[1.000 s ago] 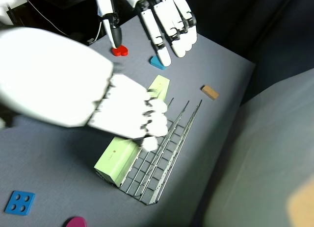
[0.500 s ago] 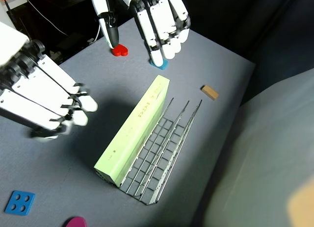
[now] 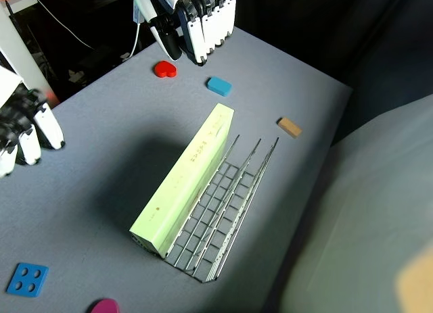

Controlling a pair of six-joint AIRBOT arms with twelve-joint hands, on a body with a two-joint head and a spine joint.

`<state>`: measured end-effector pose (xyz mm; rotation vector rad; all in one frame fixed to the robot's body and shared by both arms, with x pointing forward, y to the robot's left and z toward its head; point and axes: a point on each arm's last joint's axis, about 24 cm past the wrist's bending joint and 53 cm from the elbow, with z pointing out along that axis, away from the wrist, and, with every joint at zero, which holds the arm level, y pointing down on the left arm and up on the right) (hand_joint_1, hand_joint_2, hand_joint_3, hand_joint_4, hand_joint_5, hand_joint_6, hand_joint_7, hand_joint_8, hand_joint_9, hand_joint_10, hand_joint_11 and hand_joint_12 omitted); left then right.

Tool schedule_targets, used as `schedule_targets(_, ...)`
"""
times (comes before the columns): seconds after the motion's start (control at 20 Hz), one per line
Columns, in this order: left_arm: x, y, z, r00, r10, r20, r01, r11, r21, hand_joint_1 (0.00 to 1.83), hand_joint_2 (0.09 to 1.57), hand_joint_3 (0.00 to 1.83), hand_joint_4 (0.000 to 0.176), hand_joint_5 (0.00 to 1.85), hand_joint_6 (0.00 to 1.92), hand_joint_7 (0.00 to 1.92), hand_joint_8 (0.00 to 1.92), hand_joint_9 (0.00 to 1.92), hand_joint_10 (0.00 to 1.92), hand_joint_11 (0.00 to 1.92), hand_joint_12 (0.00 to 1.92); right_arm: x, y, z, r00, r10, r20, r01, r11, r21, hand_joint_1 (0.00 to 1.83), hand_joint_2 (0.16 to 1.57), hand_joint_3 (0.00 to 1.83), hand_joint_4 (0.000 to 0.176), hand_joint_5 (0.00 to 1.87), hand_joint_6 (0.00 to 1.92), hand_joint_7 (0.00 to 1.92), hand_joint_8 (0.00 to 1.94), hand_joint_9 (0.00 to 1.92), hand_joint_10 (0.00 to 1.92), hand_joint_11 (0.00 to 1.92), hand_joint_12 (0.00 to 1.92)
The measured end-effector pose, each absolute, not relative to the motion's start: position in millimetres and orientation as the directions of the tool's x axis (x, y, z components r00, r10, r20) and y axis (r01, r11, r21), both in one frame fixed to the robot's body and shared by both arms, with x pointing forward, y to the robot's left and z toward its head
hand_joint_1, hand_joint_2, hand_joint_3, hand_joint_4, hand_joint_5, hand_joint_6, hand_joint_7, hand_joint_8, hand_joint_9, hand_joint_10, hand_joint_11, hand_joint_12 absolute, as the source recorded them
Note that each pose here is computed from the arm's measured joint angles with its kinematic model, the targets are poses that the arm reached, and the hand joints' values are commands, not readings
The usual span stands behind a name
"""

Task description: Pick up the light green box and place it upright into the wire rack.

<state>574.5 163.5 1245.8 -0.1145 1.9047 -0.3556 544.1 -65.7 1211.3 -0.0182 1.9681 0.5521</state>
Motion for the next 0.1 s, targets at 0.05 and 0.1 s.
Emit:
schedule_targets(0.05,574.6,163.5,1245.9,-0.357,-0.250,-0.900,0.092,0.950,-0.300,0.95,1.30,0.02,0.000,1.22,1.92,1.31,1.92,1.34,1.92,1.45,1.92,545.6,-67.8,1212.1,-0.442,0.220,-0.870,-0.256,0.898,0.357,0.71,1.47,0.00,0.176,1.40,1.92,1.59,1.94,1.77,1.92,1.92,1.92)
schedule_targets(0.1,574.5,163.5,1245.8,-0.357,-0.250,-0.900,0.092,0.950,-0.300,0.95,1.30,0.02,0.000,1.21,1.92,1.31,1.92,1.34,1.92,1.46,1.92,546.2,-69.1,1212.1,-0.439,0.222,-0.871,-0.253,0.899,0.357,0.73,1.47,0.00,0.176,1.40,1.92,1.59,1.94,1.77,1.92,1.92,1.92)
